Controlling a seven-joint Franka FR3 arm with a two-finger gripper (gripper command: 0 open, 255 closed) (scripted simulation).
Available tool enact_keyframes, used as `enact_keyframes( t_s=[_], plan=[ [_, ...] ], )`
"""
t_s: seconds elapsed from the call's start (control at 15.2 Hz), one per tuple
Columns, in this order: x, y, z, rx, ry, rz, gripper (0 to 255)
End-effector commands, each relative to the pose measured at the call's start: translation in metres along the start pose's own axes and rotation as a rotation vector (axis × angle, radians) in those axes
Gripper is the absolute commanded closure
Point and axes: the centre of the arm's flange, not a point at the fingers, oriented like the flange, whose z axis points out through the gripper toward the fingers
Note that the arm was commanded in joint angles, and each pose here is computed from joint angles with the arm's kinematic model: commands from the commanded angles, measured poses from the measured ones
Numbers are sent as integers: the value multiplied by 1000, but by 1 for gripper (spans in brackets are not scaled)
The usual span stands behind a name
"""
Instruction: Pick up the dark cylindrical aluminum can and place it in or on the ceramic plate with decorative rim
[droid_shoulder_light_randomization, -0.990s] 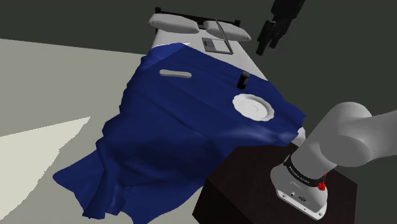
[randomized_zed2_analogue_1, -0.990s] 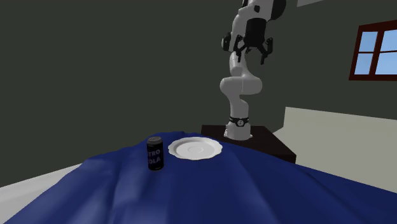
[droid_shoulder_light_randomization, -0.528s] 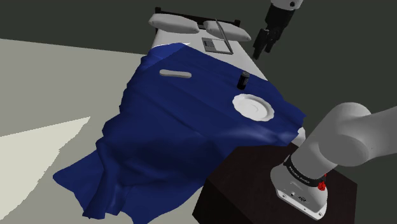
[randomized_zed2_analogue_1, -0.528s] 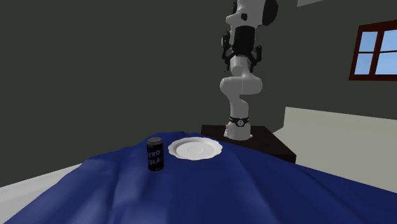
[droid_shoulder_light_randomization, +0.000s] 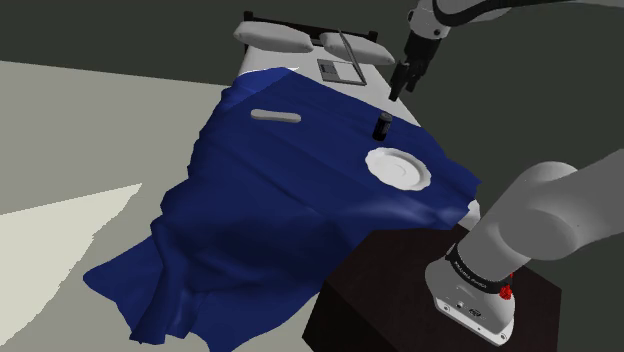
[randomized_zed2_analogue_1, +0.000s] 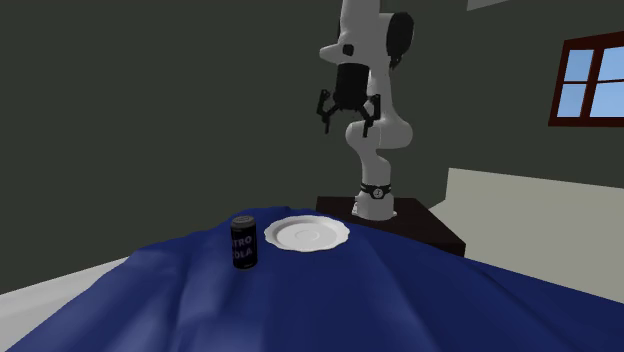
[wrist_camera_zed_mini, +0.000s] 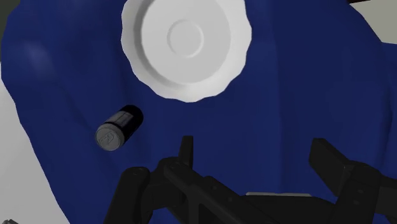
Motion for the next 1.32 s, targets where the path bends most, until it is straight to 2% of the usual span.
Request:
enact_keyframes(
  t_s=[0.0, 1.25],
  plan=[
    [10, 19, 16, 0, -3, 0, 0],
    [106, 192, 176, 13, -40, 1, 0]
  ],
)
